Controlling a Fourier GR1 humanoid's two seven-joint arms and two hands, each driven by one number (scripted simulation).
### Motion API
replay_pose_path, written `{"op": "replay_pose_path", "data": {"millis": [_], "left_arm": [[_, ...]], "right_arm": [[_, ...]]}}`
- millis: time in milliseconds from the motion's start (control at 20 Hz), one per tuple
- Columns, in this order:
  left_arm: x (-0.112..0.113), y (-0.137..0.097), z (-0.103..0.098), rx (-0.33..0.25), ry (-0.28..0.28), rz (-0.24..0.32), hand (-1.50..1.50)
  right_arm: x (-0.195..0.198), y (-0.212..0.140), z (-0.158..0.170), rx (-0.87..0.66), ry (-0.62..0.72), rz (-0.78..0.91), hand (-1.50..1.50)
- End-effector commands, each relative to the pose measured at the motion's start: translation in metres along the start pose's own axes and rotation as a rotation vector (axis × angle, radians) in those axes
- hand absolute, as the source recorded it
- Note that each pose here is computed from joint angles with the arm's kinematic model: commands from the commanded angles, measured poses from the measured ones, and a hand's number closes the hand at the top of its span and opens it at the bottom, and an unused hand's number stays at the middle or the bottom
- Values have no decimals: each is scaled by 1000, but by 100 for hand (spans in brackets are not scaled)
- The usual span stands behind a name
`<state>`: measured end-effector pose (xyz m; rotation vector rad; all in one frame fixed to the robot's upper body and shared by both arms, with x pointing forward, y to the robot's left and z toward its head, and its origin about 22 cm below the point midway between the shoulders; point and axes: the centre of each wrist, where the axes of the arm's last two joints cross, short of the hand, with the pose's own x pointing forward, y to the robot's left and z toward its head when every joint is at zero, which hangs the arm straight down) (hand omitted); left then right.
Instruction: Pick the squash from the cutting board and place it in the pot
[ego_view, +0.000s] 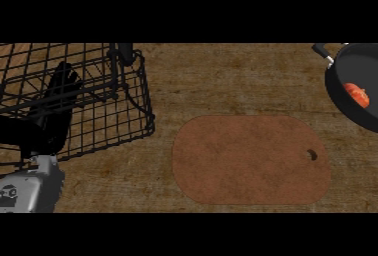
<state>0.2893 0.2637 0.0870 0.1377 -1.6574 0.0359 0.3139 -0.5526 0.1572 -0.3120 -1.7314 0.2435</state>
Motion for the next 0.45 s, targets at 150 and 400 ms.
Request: {"op": "replay_pose_path", "data": {"millis": [150, 400], "left_arm": [[5, -1, -5, 3, -16, 3, 0], [4, -5, -3, -5, -9, 5, 0]], "right_arm": [[-3, -12, 16, 88, -87, -81, -150], [10, -25, 18, 80, -92, -77, -150]]}}
